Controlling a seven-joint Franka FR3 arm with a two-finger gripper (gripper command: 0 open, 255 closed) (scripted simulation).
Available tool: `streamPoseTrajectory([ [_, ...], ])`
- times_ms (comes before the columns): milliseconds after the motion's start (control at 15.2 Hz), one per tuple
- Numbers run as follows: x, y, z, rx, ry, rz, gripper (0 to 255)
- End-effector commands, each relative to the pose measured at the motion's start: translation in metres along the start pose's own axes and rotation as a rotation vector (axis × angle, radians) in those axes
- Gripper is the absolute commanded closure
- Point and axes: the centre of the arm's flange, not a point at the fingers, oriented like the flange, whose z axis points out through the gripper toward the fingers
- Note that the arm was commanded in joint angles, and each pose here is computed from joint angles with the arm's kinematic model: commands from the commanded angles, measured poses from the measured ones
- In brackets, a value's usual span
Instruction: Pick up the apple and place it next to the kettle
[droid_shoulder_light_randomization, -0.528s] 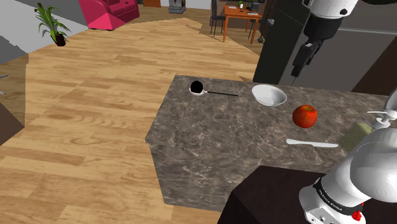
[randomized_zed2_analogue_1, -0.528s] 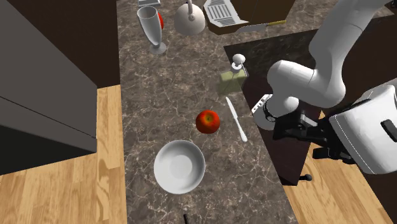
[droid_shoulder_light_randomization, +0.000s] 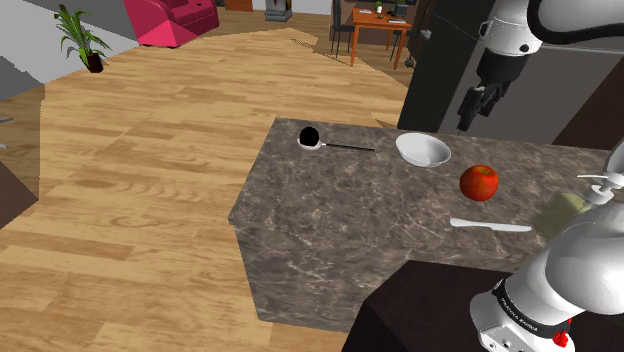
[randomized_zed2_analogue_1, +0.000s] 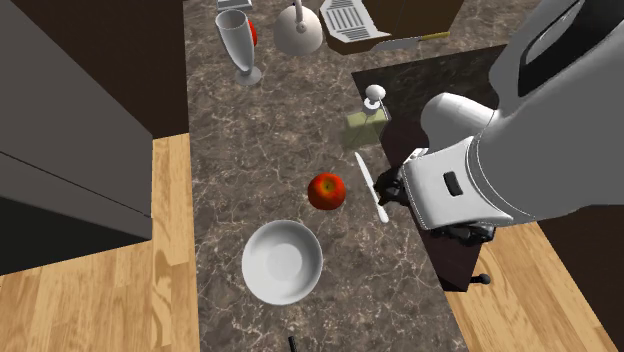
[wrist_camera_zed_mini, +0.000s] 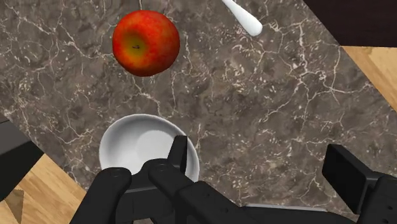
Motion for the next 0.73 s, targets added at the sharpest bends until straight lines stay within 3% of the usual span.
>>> streamPoseTrajectory([
  [0, -0.003, 0.019, 0.017, 0.005, -0.007, 0.052, 0],
  [660, -0.021, 0.112, 0.112, 0.032, -0.052, 0.309, 0],
])
